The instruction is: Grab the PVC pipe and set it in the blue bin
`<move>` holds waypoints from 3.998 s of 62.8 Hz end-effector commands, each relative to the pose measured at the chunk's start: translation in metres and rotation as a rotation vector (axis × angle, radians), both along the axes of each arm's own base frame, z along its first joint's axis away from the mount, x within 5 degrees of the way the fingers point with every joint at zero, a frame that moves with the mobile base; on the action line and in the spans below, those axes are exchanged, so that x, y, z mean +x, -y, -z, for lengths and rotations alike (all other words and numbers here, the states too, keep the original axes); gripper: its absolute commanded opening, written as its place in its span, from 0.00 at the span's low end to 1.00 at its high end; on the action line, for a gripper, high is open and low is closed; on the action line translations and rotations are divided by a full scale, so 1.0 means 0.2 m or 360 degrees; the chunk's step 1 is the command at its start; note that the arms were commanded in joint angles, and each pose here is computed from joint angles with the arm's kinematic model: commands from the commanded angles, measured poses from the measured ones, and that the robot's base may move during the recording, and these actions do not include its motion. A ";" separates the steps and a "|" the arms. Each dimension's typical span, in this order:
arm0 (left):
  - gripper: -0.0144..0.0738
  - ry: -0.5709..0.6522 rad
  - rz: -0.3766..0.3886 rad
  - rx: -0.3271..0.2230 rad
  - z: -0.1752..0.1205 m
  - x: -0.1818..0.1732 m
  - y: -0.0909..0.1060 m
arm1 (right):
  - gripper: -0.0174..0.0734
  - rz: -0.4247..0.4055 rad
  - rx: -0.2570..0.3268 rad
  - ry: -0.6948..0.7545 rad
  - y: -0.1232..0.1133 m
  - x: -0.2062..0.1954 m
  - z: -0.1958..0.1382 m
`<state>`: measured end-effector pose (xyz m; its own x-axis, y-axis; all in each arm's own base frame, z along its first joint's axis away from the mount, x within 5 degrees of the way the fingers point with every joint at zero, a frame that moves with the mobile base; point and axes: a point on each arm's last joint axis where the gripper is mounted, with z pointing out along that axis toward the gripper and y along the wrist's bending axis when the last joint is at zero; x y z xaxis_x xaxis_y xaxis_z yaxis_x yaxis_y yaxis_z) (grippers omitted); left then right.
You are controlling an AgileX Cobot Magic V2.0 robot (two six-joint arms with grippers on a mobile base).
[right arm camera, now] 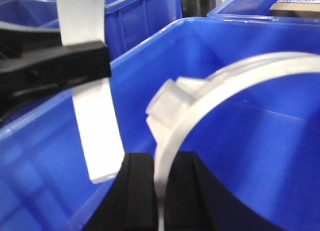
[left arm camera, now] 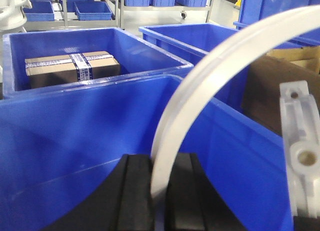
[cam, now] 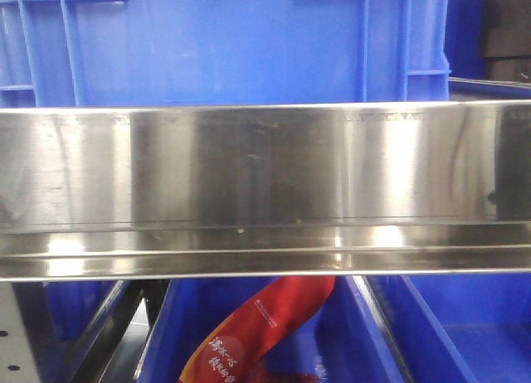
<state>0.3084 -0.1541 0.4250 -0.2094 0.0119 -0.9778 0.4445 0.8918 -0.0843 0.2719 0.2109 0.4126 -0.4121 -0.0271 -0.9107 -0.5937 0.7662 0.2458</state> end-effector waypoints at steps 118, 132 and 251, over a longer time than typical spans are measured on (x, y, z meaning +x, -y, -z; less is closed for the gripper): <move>0.04 -0.0218 0.0071 -0.0084 0.14 -1.08 -0.50 | 0.01 -0.0050 -0.0102 0.0065 0.55 -0.76 0.10; 0.04 -0.0242 0.0017 -0.0173 0.48 -1.23 -0.58 | 0.01 0.0077 0.0182 0.0340 0.70 -0.91 0.33; 0.04 0.0430 -0.0055 -0.0231 0.40 -1.40 -0.71 | 0.01 0.0961 0.0018 0.0762 1.02 -1.07 0.85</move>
<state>0.0306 -0.0133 0.3426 0.0402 -0.1164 -0.9924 0.4311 0.8980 -0.0879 0.0588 0.0087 0.2564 0.0761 0.0701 -0.9946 -0.1474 0.9874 0.0583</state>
